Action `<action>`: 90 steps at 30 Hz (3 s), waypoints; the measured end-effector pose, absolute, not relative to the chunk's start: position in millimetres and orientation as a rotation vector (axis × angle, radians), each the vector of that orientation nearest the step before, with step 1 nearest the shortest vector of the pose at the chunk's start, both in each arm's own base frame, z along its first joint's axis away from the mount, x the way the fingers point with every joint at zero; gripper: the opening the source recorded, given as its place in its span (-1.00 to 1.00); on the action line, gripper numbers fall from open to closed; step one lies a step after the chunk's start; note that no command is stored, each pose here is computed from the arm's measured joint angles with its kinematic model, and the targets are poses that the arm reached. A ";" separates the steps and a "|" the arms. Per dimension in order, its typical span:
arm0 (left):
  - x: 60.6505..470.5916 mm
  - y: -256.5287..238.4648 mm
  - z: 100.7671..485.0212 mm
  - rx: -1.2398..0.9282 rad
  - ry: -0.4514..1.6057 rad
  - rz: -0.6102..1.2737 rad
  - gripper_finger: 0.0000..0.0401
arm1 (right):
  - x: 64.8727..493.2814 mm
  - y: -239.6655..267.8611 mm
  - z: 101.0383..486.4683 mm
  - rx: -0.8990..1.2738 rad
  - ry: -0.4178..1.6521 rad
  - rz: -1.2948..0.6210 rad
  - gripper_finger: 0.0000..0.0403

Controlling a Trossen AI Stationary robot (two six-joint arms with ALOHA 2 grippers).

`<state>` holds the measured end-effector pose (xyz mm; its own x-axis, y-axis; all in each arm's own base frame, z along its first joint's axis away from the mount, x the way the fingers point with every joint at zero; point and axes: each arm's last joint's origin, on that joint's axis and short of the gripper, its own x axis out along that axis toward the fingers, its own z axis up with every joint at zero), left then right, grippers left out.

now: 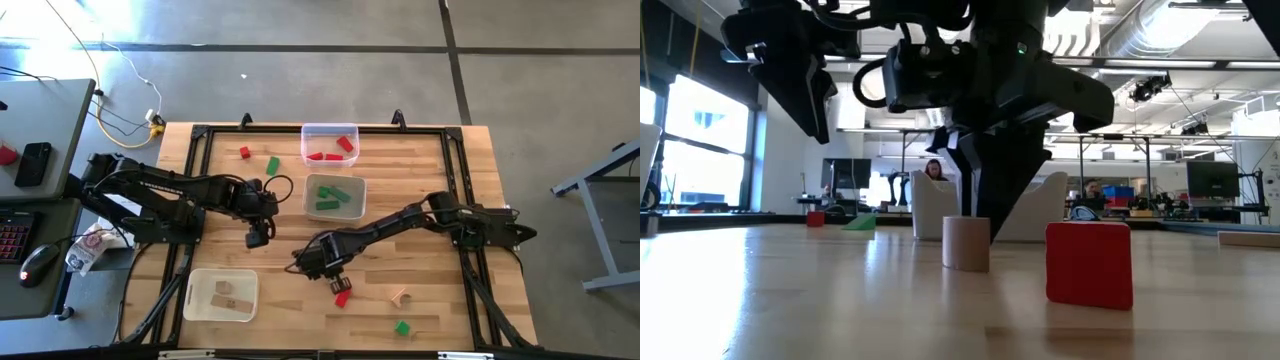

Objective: Sort & place blocks by color
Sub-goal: Put the brown half circle block into the bottom white bin

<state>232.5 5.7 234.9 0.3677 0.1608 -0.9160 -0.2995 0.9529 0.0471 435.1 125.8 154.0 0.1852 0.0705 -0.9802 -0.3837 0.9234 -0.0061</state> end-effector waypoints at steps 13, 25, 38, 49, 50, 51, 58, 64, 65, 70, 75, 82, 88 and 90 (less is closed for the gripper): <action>237.5 5.8 237.0 -0.119 1.104 0.281 0.17 | 428.7 113.3 177.4 -0.319 1.352 0.183 -0.86; 253.8 5.3 246.5 -0.382 0.886 0.339 0.17 | 420.7 96.8 223.2 -0.475 1.217 -0.135 -0.84; 269.5 4.7 261.0 -0.467 0.669 0.282 0.17 | 420.0 89.5 229.1 -0.596 1.138 -0.429 -0.84; 272.1 4.7 264.1 -0.471 0.629 0.273 0.16 | 422.1 98.0 247.2 -0.584 1.038 -0.537 -0.85; 272.5 4.7 264.6 -0.471 0.623 0.271 0.16 | 422.6 100.3 251.1 -0.589 1.019 -0.547 -0.85; 272.9 4.7 265.1 -0.472 0.616 0.270 0.16 | 423.0 102.3 254.7 -0.594 1.001 -0.558 -0.85; 274.3 5.3 267.0 -0.468 0.587 0.280 0.16 | 423.5 108.9 264.2 -0.595 0.966 -0.562 -0.85; 274.1 6.6 267.2 -0.452 0.574 0.325 0.16 | 422.5 111.4 264.8 -0.602 0.946 -0.592 -0.85; 274.1 6.7 267.2 -0.452 0.573 0.325 0.16 | 422.4 111.4 265.0 -0.607 0.941 -0.603 -0.85; 274.1 7.0 267.2 -0.448 0.570 0.337 0.16 | 423.6 110.8 266.4 -0.615 0.913 -0.638 -0.85; 273.9 8.2 267.5 -0.424 0.558 0.374 0.16 | 425.1 110.8 267.5 -0.612 0.889 -0.658 -0.85; 275.7 8.8 270.1 -0.383 0.528 0.373 0.14 | 427.9 111.7 268.9 -0.593 0.860 -0.660 -0.85; 275.3 8.8 269.6 -0.364 0.537 0.370 -0.04 | 427.9 111.4 269.3 -0.604 0.856 -0.671 -0.85; 275.4 8.8 269.8 -0.346 0.539 0.363 -0.14 | 427.9 111.4 269.3 -0.608 0.858 -0.669 -0.85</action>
<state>275.4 8.8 269.8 0.7982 0.2422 -0.5516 -0.4203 0.8799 -0.2218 427.9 111.4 269.3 0.4811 -0.7375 -0.4740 0.2804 0.6417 -0.7138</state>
